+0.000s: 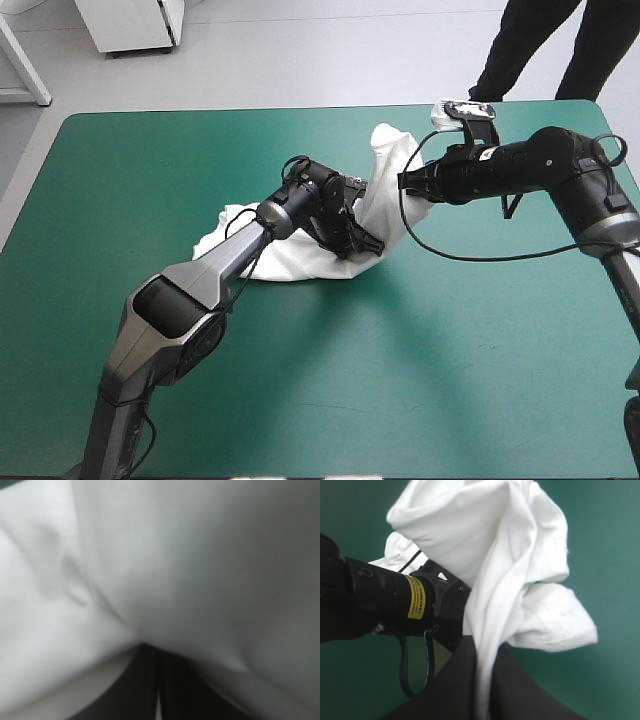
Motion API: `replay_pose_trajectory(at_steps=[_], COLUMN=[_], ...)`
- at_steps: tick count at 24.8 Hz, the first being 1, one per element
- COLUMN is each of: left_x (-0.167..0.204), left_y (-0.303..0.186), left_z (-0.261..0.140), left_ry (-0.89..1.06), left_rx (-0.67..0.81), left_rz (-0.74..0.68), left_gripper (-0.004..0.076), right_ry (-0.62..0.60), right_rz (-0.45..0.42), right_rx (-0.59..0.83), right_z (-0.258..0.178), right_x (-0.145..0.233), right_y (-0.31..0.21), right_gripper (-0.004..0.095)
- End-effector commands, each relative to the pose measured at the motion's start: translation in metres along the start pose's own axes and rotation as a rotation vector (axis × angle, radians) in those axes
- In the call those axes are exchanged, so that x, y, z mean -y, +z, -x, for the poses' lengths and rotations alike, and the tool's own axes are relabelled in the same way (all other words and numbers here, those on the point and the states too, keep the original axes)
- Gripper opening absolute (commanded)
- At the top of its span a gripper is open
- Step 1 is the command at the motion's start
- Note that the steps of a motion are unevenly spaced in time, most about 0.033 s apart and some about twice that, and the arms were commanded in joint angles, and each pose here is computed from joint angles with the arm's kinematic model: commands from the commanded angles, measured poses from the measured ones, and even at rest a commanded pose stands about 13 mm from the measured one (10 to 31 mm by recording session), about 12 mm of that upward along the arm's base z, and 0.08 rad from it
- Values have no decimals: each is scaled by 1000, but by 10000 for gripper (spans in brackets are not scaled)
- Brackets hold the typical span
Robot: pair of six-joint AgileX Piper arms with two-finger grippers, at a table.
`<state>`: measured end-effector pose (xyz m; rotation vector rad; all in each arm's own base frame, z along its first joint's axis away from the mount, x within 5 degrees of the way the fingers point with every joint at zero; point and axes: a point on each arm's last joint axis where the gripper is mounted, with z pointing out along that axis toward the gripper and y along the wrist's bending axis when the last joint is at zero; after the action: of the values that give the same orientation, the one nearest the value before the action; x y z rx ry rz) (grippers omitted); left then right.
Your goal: Fold the cloth
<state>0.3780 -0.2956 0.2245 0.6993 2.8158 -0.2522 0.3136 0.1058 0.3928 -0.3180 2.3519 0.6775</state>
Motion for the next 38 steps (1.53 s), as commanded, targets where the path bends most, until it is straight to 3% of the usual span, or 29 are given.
replay_pose_trajectory(at_steps=[1, 3, 7, 16, 20, 27, 38], left_x=[-6, -15, -32, -46, -48, -49, -46], left_y=[-56, -88, -150, -210, -250, -272, -272], left_z=[2, -4, -34, -166, -232, -256, -257], left_ry=[43, 34, -1, -112, -145, -167, -177], left_rx=[82, 124, 194, 183, 314, 396, 388], left_rz=[110, 198, 212, 186, 125, 100, 58], left_gripper=[-22, -22, -22, -22, -22, -22, -22], right_ry=[-18, -17, -16, -35, -110, -149, -180], right_rz=[28, 26, 27, 114, 197, 302, 364], right_rx=[125, 120, 110, 154, 142, 78, -70], right_z=[14, 14, 14, 19, 26, 36, 10], right_x=[-13, -12, -11, -23, -62, -107, -151], right_y=[-23, -21, -17, -12, 22, 88, 169], right_gripper=[-9, -8, -9, -8, -9, -7, -7])
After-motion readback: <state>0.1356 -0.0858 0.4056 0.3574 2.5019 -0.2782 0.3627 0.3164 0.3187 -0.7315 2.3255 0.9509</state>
